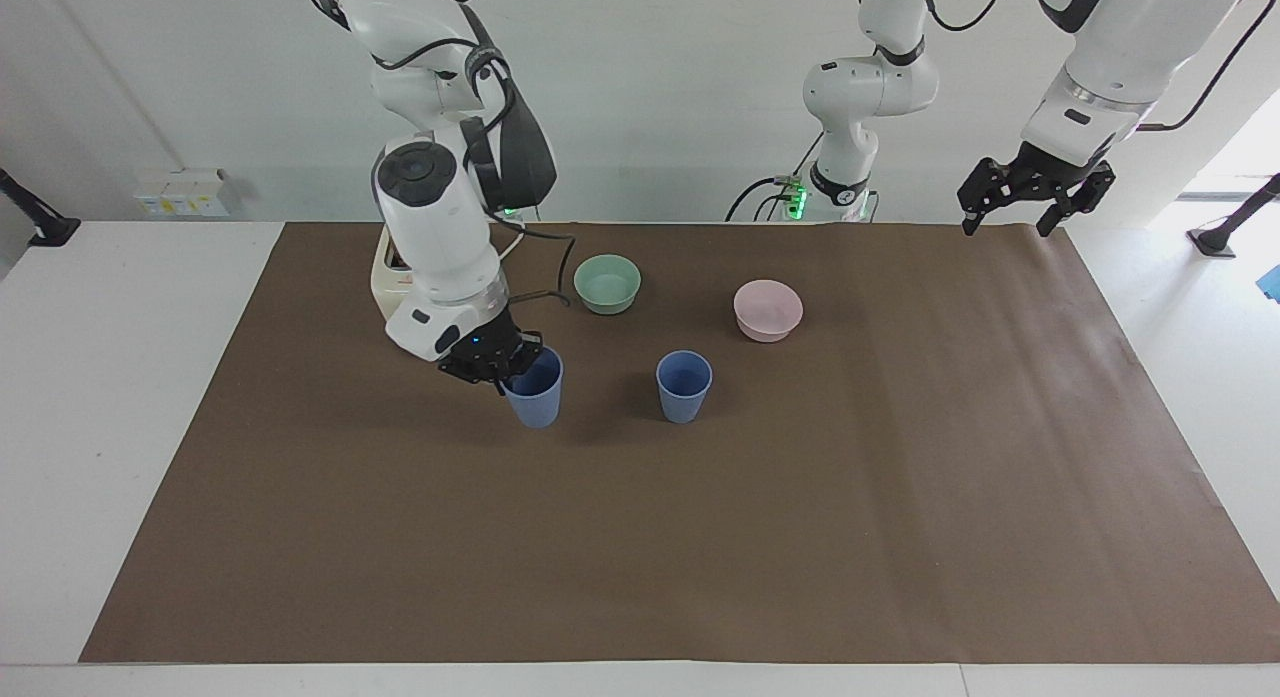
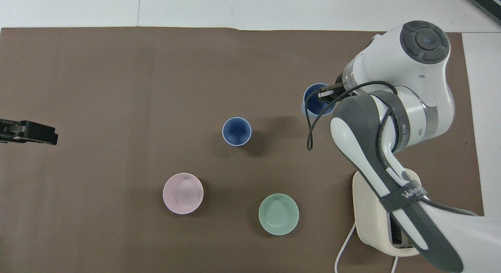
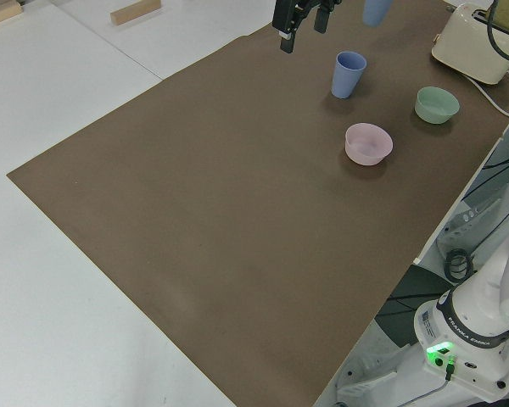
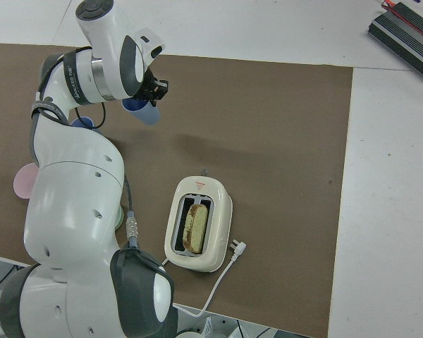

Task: Stack blue cups with both arms
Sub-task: 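Carry the second blue cup over the first cup with the right gripper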

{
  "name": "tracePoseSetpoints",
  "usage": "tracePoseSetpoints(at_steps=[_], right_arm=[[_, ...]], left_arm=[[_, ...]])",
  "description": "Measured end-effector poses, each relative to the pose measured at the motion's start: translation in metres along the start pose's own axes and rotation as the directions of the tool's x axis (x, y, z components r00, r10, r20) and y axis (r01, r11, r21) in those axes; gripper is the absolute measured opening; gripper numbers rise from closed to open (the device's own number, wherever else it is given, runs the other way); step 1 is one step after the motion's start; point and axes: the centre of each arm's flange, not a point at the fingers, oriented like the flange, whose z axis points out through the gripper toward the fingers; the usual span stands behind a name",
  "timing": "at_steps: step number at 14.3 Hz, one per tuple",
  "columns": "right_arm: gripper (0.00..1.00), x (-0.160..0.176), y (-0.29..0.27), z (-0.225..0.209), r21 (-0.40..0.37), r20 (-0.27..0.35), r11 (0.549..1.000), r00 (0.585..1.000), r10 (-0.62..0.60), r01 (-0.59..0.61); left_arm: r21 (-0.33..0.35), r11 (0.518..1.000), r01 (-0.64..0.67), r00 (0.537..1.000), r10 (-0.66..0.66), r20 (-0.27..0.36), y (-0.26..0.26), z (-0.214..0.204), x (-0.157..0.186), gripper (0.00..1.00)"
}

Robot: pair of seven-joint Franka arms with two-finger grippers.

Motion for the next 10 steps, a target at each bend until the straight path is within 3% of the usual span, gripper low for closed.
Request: tracePoseSetpoints(at_steps=[5,10], right_arm=[[0.04,-0.013,-0.094,-0.031,0.02,-0.025,0.998,0.997,0.067,-0.066],[0.04,-0.02,-0.128,-0.034,0.04,-0.033,0.998,0.999,0.044,-0.042]], left_arm=[[0.0,1.0,0.003,1.0,-0.003,0.0,-0.002,0.0,0.0,1.0],[-0.014,1.0,0.005,1.0,-0.005,0.0,-0.001,0.0,0.0,1.0]])
